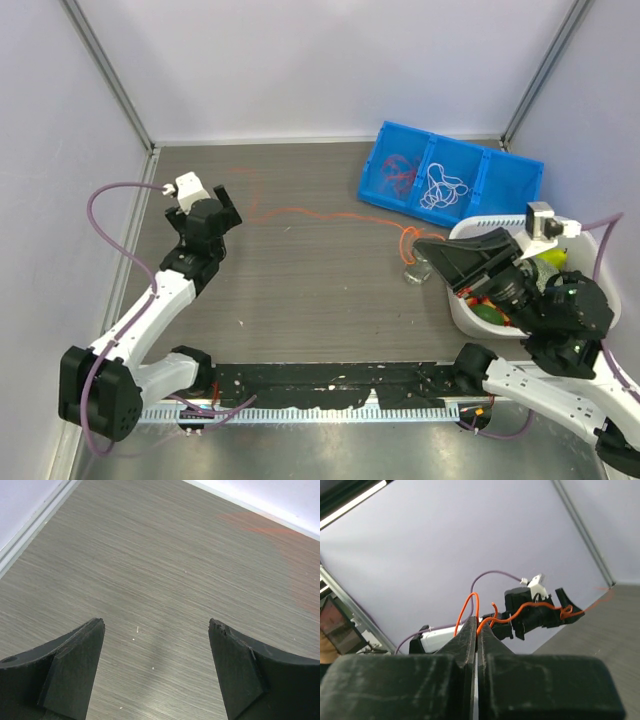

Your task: Untangle the cables

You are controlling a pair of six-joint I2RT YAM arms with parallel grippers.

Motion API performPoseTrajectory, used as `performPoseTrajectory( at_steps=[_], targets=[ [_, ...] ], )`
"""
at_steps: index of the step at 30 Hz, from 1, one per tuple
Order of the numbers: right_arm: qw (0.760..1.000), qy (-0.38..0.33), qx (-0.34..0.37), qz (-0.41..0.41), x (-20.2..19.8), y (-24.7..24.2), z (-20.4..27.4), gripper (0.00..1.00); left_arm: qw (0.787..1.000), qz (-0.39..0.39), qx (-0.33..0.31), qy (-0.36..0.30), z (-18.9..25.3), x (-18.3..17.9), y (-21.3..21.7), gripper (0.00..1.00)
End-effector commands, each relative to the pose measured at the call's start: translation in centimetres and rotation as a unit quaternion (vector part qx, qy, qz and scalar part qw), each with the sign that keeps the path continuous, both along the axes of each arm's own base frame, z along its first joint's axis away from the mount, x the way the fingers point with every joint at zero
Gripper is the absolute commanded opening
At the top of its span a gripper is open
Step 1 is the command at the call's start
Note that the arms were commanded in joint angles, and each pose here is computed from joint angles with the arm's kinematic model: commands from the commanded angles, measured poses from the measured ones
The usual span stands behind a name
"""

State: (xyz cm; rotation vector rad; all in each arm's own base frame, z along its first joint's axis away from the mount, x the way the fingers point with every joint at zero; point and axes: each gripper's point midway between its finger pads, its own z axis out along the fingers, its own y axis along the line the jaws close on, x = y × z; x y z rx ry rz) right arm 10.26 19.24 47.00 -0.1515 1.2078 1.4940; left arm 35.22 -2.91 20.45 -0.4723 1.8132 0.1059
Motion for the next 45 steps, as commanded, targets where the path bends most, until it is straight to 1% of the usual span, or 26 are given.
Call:
performPoseTrajectory(
  at_steps=[1, 3, 6, 9, 11, 13, 16, 19, 20, 21, 22, 24, 27, 29, 31, 32, 33, 34, 35, 36, 37, 39, 40, 41, 44, 45],
  targets=[
    [0.997, -0.023, 0.019, -0.072, 0.4, -3.3, 2.4, 0.01, 1.000, 0.009, -0.019, -0.006, 0.5, 0.2, 0.4, 0.88],
    [0.996, -0.026, 0.021, -0.083, 0.5, -3.9, 2.7, 0.01, 1.000, 0.002, -0.023, -0.009, 0.7, 0.1, 0.2, 0.88],
    [0.996, -0.005, -0.012, -0.094, 1.8, -2.7, 1.1, 0.01, 0.999, -0.018, -0.033, -0.012, 1.1, 0.0, -0.4, 0.86],
    [0.992, 0.014, -0.047, -0.114, 3.8, -1.3, -0.7, 0.01, 0.998, -0.038, -0.050, -0.013, 1.6, -0.4, -1.1, 0.86],
    [0.987, 0.030, -0.071, -0.140, 5.2, -1.0, -1.8, 0.01, 0.995, -0.071, -0.067, -0.022, 2.5, -0.9, -2.2, 0.87],
    [0.978, 0.043, -0.105, -0.175, 6.6, -1.2, -2.9, 0.01, 0.988, -0.124, -0.090, -0.034, 3.9, -1.6, -4.0, 0.88],
    [0.969, 0.039, -0.119, -0.213, 7.4, -2.3, -2.3, 0.01, 0.968, -0.213, -0.123, -0.049, 6.3, -2.7, -7.1, 0.89],
    [0.960, 0.028, -0.142, -0.239, 8.2, -2.6, -1.6, 0.01, 0.949, -0.274, -0.148, -0.054, 8.7, -3.5, -9.3, 0.89],
    [0.959, 0.026, -0.139, -0.247, 8.3, -2.9, -0.7, 0.01, 0.940, -0.298, -0.155, -0.056, 9.4, -3.9, -10.2, 0.89],
    [0.955, 0.022, -0.155, -0.251, 8.8, -2.5, -0.8, 0.01, 0.934, -0.314, -0.158, -0.064, 10.6, -4.0, -10.7, 0.89],
    [0.955, 0.018, -0.149, -0.257, 8.9, -2.6, 0.3, 0.01, 0.929, -0.327, -0.161, -0.070, 11.6, -4.0, -11.2, 0.89],
    [0.949, 0.012, -0.171, -0.265, 10.2, -1.4, 0.7, 0.01, 0.913, -0.365, -0.159, -0.091, 14.5, -4.2, -12.4, 0.89],
    [0.940, 0.007, -0.178, -0.290, 11.7, -0.7, 2.1, 0.01, 0.895, -0.403, -0.161, -0.099, 17.4, -4.5, -13.7, 0.90],
    [0.929, 0.001, -0.181, -0.322, 13.0, -0.8, 3.7, 0.00, 0.881, -0.434, -0.168, -0.088, 18.1, -4.9, -14.8, 0.92],
    [0.919, -0.011, -0.188, -0.347, 14.3, -0.4, 4.9, 0.01, 0.866, -0.462, -0.172, -0.080, 17.8, -5.2, -15.9, 0.93],
    [0.911, -0.017, -0.202, -0.359, 15.2, 0.1, 5.0, 0.01, 0.864, -0.468, -0.168, -0.079, 17.4, -5.3, -16.0, 0.93],
    [0.904, -0.018, -0.196, -0.379, 15.6, -0.4, 6.3, 0.01, 0.862, -0.473, -0.162, -0.079, 17.0, -5.4, -16.2, 0.93],
    [0.894, -0.025, -0.219, -0.391, 16.7, 0.3, 6.0, 0.01, 0.864, -0.473, -0.153, -0.079, 16.5, -5.5, -16.3, 0.93],
    [0.892, -0.029, -0.208, -0.401, 16.8, 0.0, 7.5, 0.01, 0.863, -0.477, -0.141, -0.081, 16.0, -5.8, -16.4, 0.93],
    [0.883, -0.036, -0.222, -0.412, 17.8, 0.5, 7.4, 0.01, 0.864, -0.479, -0.130, -0.086, 15.7, -6.1, -16.5, 0.94],
    [0.880, -0.043, -0.214, -0.422, 18.0, 0.2, 8.6, 0.01, 0.863, -0.482, -0.115, -0.093, 15.4, -6.4, -16.6, 0.95],
    [0.868, -0.049, -0.213, -0.445, 20.4, 0.3, 9.4, 0.01, 0.863, -0.486, -0.086, -0.111, 15.3, -7.1, -16.7, 0.96],
    [0.866, -0.051, -0.211, -0.451, 21.1, -0.1, 9.9, 0.01, 0.863, -0.486, -0.071, -0.117, 15.2, -7.3, -16.7, 0.96],
    [0.863, -0.052, -0.208, -0.458, 22.6, -0.6, 10.5, 0.01, 0.865, -0.483, -0.056, -0.125, 15.1, -7.6, -16.5, 0.97],
    [0.868, -0.048, -0.185, -0.458, 25.1, -1.5, 11.7, 0.01, 0.872, -0.473, -0.018, -0.127, 14.1, -7.8, -16.1, 0.97],
    [0.864, -0.049, -0.183, -0.467, 26.1, -2.0, 12.2, 0.01, 0.873, -0.470, -0.012, -0.128, 13.9, -7.9, -15.9, 0.97]
  ],
)
